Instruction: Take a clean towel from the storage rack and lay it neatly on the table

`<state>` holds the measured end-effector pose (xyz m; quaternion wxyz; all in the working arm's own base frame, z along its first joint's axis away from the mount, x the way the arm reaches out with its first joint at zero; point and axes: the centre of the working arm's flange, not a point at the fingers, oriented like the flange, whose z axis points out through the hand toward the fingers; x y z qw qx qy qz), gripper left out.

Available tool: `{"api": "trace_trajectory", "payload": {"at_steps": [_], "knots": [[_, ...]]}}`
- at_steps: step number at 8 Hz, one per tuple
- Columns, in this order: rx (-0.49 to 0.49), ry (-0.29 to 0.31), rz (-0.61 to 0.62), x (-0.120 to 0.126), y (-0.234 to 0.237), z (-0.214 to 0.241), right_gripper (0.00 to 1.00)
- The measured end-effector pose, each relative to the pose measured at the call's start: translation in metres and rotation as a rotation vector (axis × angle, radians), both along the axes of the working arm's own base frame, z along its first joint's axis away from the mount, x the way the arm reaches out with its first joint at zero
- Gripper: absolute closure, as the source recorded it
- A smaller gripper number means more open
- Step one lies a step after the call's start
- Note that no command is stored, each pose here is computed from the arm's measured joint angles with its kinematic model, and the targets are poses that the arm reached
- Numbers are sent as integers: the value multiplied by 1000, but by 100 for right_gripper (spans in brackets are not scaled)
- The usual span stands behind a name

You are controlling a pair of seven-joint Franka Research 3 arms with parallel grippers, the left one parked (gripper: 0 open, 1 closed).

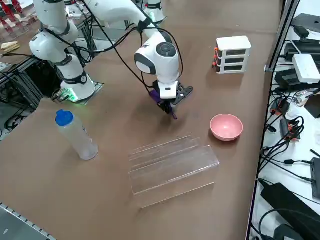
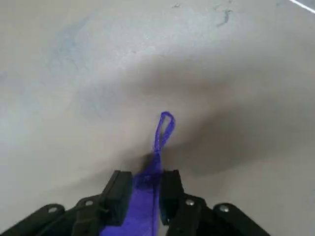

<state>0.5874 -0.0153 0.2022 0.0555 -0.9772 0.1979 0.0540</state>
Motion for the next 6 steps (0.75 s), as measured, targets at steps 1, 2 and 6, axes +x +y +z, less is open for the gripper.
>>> {"api": "trace_trajectory", "payload": {"at_steps": [1,2,6], "knots": [[0,0,0,0,0,0,67],[0,0,0,0,0,0,69],[1,0,-1,0,0,1,98]]}}
